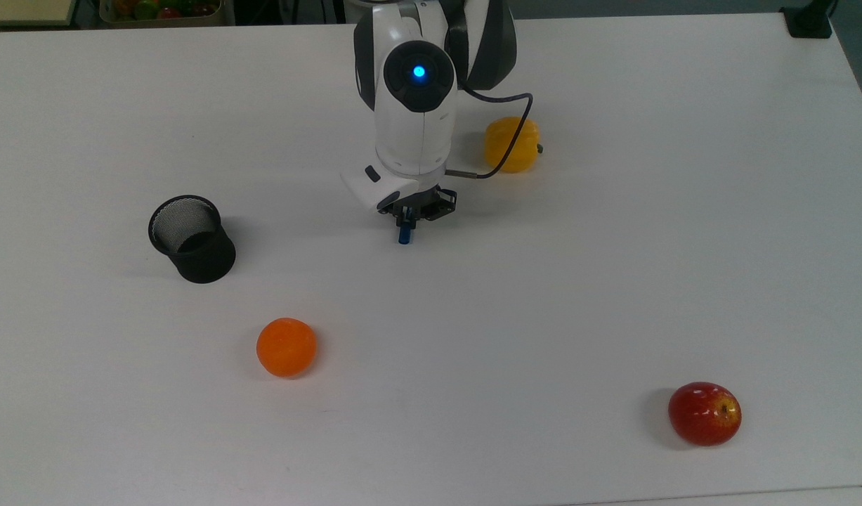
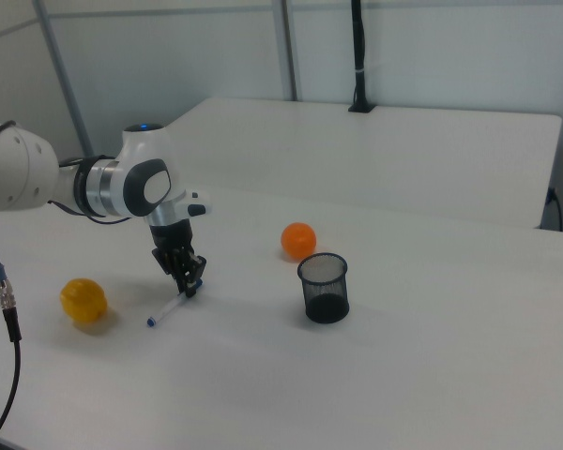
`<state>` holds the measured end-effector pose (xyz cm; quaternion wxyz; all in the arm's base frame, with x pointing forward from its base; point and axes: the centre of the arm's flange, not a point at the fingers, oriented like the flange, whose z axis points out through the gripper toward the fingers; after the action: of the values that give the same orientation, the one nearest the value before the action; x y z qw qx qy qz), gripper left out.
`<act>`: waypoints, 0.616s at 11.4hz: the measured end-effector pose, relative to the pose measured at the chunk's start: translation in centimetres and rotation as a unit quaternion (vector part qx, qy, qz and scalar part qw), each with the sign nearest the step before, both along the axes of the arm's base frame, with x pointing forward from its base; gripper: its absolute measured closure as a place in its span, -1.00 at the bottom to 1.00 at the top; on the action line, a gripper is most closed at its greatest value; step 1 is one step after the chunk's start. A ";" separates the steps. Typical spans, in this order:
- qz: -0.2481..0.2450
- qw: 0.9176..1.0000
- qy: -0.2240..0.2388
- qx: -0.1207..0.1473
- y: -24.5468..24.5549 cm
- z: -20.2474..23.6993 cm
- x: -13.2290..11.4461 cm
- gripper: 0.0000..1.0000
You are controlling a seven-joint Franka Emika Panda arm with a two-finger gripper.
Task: Place marker
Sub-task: 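Close the gripper on the marker's middle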
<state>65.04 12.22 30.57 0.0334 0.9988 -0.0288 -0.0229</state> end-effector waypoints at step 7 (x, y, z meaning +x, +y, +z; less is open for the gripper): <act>-0.002 1.000 0.006 -0.003 -0.2 2.8 -0.4 0.65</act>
<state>64.61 12.05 33.34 0.0370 0.9984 -0.0308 -0.0291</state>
